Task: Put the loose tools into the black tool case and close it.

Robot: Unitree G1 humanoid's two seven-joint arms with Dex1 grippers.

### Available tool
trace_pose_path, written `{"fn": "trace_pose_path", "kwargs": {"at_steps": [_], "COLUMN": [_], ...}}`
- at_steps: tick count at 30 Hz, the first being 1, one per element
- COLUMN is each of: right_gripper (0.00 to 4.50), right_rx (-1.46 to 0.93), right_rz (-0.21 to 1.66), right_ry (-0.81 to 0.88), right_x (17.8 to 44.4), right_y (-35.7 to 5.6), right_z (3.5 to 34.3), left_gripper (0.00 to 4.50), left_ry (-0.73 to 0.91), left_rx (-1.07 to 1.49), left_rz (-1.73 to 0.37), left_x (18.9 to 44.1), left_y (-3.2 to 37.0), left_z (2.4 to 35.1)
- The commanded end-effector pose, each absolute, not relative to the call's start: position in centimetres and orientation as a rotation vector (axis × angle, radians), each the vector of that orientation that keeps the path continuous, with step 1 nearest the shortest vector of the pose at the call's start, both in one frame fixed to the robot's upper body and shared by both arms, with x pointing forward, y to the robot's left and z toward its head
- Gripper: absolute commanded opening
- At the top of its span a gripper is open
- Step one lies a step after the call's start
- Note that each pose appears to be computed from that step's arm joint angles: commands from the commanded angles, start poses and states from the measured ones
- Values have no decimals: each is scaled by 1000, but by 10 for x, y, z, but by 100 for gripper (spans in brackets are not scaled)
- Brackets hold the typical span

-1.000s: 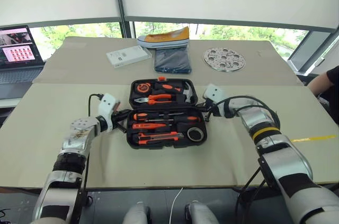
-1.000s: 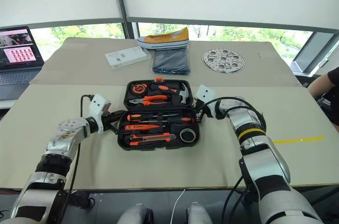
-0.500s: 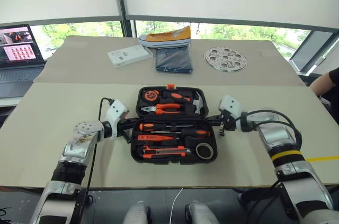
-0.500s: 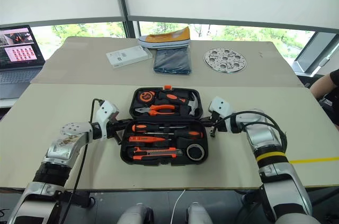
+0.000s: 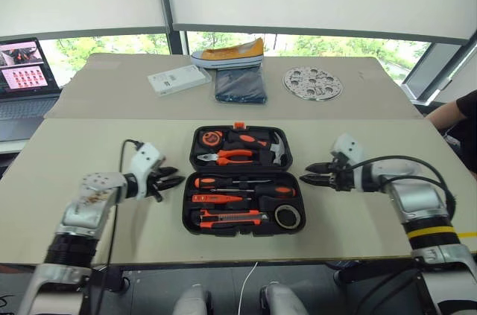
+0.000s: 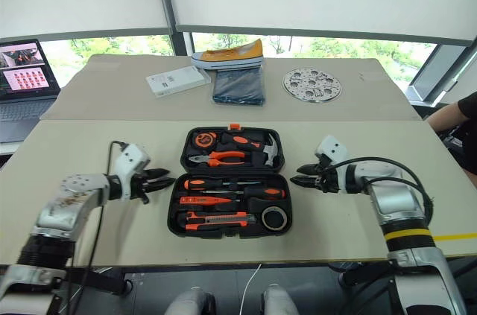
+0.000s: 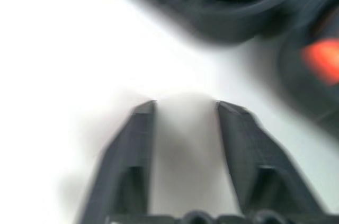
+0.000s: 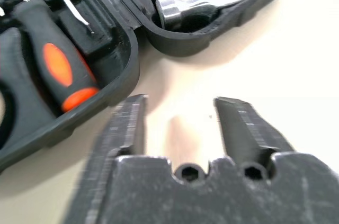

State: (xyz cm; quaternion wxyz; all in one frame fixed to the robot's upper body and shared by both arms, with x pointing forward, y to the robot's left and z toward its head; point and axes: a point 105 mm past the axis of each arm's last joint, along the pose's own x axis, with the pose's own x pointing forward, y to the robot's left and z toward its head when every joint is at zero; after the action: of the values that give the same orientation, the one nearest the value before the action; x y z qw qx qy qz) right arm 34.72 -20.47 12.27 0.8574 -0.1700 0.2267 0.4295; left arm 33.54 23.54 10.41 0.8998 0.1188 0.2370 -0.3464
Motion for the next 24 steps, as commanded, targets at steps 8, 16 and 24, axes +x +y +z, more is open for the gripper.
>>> {"fn": "trace_pose_path", "kwargs": {"at_steps": [8,16,24], "right_gripper": [448,448,448], "right_rx": [-79,-57,9], "right_rz": [727,623,560], "right_ry": [703,755,777], "right_x": [379,404,416], "right_y": [-179,-164,-158], "right_z": [164,159,154], "left_gripper": [444,444,444], "left_ry": [545,561,568], "left_rx": [-142,-94,-108], "left_rz": [-596,-535,-543], "left_x": [382,400,403], "left_y": [201,190,180], "left_z": [153,143,140]}}
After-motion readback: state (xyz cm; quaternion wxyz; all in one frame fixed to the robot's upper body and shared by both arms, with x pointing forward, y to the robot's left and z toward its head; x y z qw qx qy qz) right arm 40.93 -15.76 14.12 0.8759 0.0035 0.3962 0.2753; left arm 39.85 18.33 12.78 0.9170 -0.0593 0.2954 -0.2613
